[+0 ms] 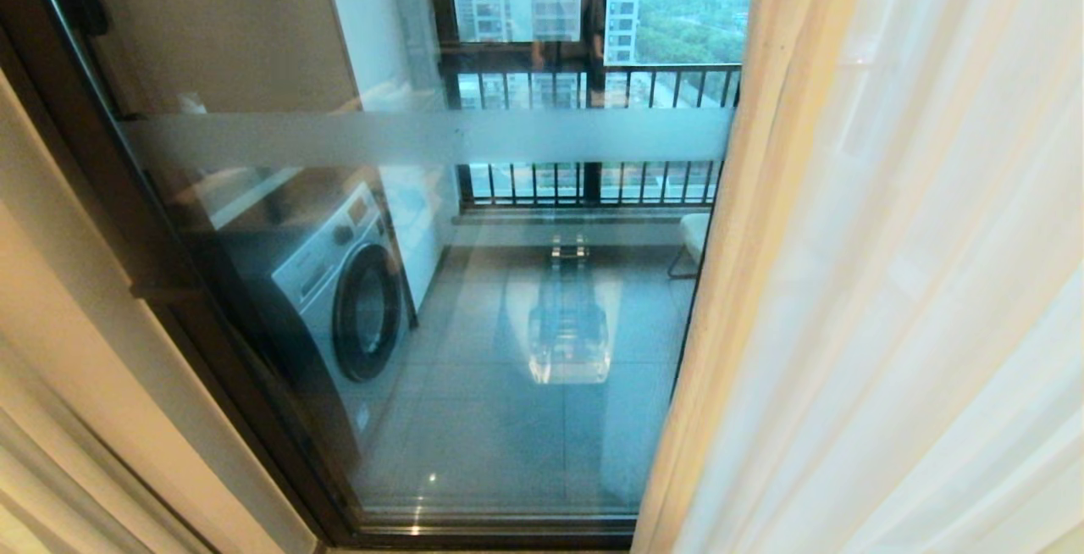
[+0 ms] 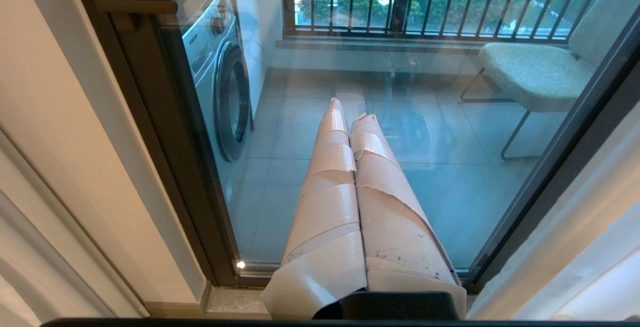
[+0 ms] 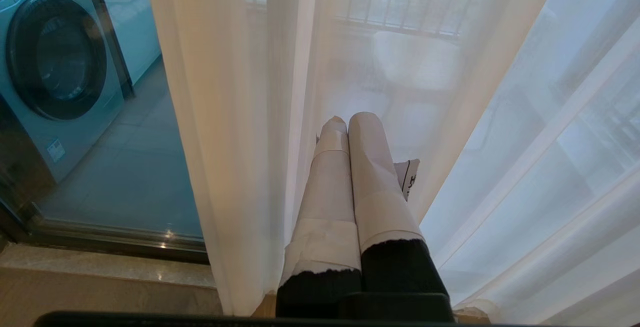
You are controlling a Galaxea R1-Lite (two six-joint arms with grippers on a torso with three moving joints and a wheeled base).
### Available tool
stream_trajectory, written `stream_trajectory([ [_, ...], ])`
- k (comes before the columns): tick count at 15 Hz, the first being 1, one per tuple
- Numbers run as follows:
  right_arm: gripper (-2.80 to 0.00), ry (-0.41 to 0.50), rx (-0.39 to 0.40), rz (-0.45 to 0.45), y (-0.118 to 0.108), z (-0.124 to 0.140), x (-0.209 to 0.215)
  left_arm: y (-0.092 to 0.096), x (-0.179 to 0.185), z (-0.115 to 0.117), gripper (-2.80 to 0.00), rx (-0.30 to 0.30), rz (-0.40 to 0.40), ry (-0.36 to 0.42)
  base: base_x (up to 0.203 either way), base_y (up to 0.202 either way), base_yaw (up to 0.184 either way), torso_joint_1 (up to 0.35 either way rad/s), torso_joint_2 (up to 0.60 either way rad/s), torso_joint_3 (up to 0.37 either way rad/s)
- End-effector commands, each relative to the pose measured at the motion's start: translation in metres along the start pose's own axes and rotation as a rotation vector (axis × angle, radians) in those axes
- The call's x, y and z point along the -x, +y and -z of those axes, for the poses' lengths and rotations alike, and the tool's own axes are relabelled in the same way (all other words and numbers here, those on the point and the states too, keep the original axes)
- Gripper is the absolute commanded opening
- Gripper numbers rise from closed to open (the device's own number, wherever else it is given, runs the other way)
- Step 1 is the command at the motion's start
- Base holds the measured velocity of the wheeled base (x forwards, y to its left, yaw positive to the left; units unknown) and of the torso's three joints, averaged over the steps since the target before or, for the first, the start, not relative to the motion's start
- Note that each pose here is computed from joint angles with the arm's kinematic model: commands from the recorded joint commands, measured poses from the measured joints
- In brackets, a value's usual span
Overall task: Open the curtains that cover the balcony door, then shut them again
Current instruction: Close the inner curtains on both sides
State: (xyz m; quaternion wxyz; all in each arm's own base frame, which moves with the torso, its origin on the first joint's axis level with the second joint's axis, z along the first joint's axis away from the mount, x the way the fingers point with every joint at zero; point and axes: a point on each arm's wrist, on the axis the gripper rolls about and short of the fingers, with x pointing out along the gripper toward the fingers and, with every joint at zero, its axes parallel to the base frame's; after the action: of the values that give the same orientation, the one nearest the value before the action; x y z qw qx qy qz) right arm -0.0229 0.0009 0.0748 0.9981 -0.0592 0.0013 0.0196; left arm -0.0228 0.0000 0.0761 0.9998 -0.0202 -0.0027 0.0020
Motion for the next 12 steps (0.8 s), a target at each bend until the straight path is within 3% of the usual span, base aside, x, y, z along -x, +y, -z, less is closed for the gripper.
stream_trajectory([
  [1,-2.80,0.001,0.001,-0.001,0.0000,0.0000,-0.0001,0.0000,0.0000,0.0000,-2.80,0.001,-0.001,-0.001,0.000,0.000,0.000,0.000,0.00,0.000],
  [12,-2.80,0.001,0.001,-0.001,0.0000,0.0000,-0.0001,0.0000,0.0000,0.0000,-2.80,0.003,-0.002,-0.001,0.000,0.008,-0.001,0.000,0.00,0.000],
])
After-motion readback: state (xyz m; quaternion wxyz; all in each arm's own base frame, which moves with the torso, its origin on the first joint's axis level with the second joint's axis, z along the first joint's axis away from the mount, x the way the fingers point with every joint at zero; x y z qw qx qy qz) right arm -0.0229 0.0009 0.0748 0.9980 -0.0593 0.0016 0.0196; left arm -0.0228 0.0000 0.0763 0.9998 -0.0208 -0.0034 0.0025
